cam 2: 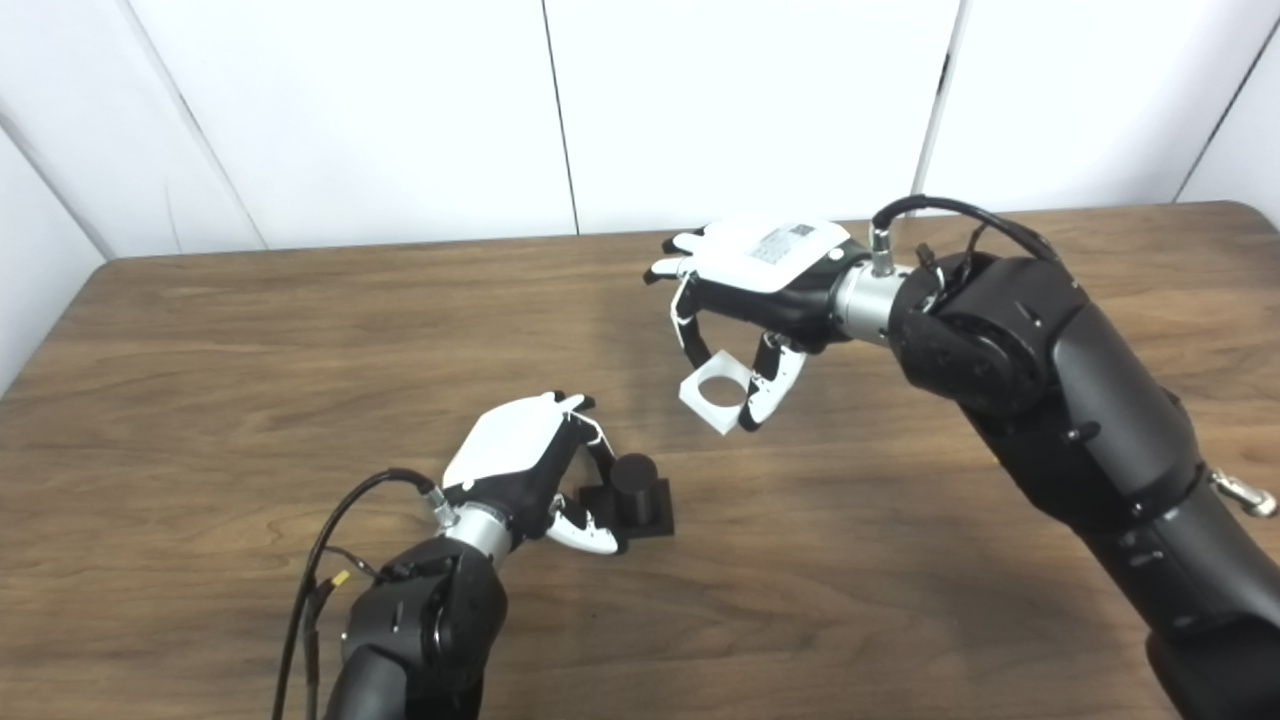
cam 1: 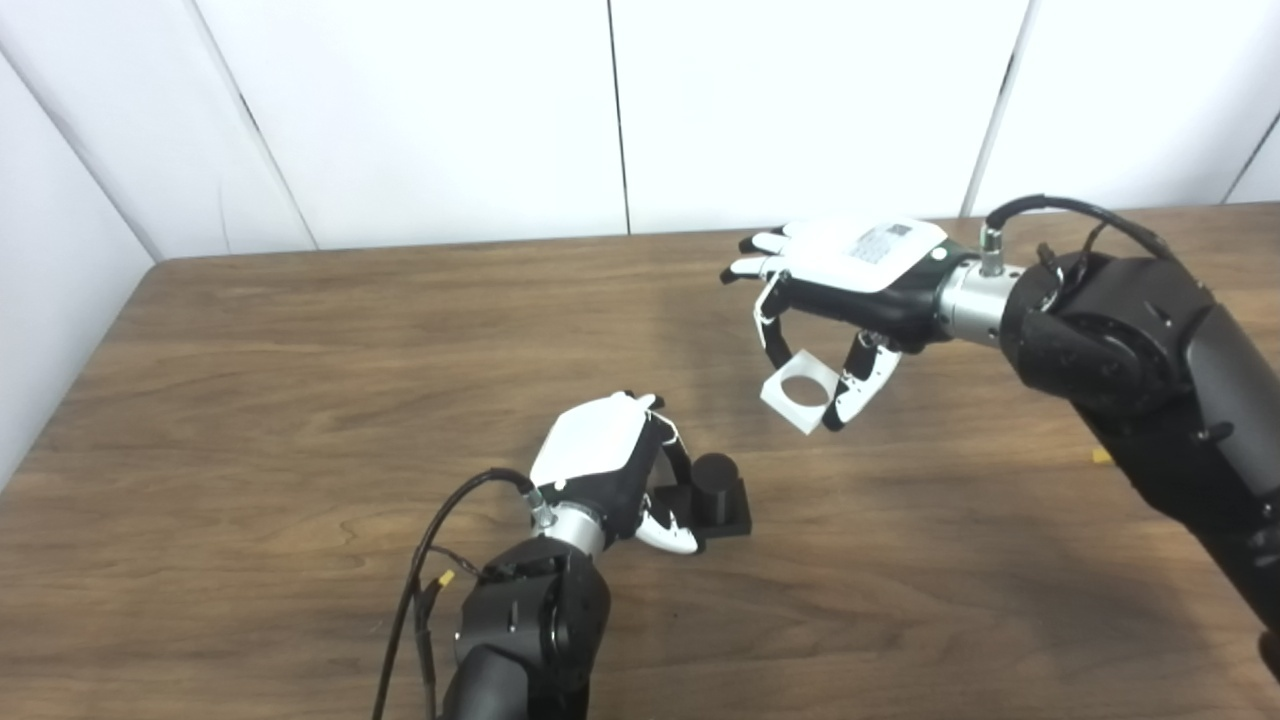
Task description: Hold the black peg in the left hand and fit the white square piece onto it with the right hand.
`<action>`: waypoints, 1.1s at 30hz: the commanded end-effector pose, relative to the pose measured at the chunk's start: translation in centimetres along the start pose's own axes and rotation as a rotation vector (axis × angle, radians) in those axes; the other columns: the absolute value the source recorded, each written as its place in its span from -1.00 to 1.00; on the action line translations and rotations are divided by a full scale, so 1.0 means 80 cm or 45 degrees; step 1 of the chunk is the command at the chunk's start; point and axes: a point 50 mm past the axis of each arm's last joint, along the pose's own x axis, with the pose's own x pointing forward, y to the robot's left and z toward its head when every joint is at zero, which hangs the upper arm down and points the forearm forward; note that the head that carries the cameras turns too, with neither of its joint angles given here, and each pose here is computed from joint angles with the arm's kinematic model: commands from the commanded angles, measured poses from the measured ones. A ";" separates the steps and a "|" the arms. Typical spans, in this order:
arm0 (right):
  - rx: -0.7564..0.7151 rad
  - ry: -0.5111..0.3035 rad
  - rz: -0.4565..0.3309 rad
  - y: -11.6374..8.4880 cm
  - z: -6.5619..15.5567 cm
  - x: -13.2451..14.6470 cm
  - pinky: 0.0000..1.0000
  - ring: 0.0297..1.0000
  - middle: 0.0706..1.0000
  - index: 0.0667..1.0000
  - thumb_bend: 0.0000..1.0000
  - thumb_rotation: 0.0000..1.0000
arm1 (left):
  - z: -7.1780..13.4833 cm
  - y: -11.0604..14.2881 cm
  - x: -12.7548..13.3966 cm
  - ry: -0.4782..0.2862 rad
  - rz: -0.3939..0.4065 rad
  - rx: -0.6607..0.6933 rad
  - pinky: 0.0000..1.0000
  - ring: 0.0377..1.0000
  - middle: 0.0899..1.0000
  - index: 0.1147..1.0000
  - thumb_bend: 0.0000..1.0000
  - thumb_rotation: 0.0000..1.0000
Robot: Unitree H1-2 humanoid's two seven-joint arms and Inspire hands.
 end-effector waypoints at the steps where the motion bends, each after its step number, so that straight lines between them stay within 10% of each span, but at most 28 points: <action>1: -0.044 -0.024 -0.095 -0.030 0.010 -0.003 1.00 1.00 0.89 -0.09 0.05 -0.69 | -0.001 0.000 0.006 0.008 0.003 0.022 1.00 1.00 0.89 -0.18 0.05 -0.88; 33: -0.035 -0.140 -0.088 -0.019 0.049 0.017 1.00 1.00 0.90 -0.09 0.05 -0.69 | 0.000 0.003 0.008 0.014 -0.013 0.017 1.00 1.00 0.92 -0.17 0.05 -0.88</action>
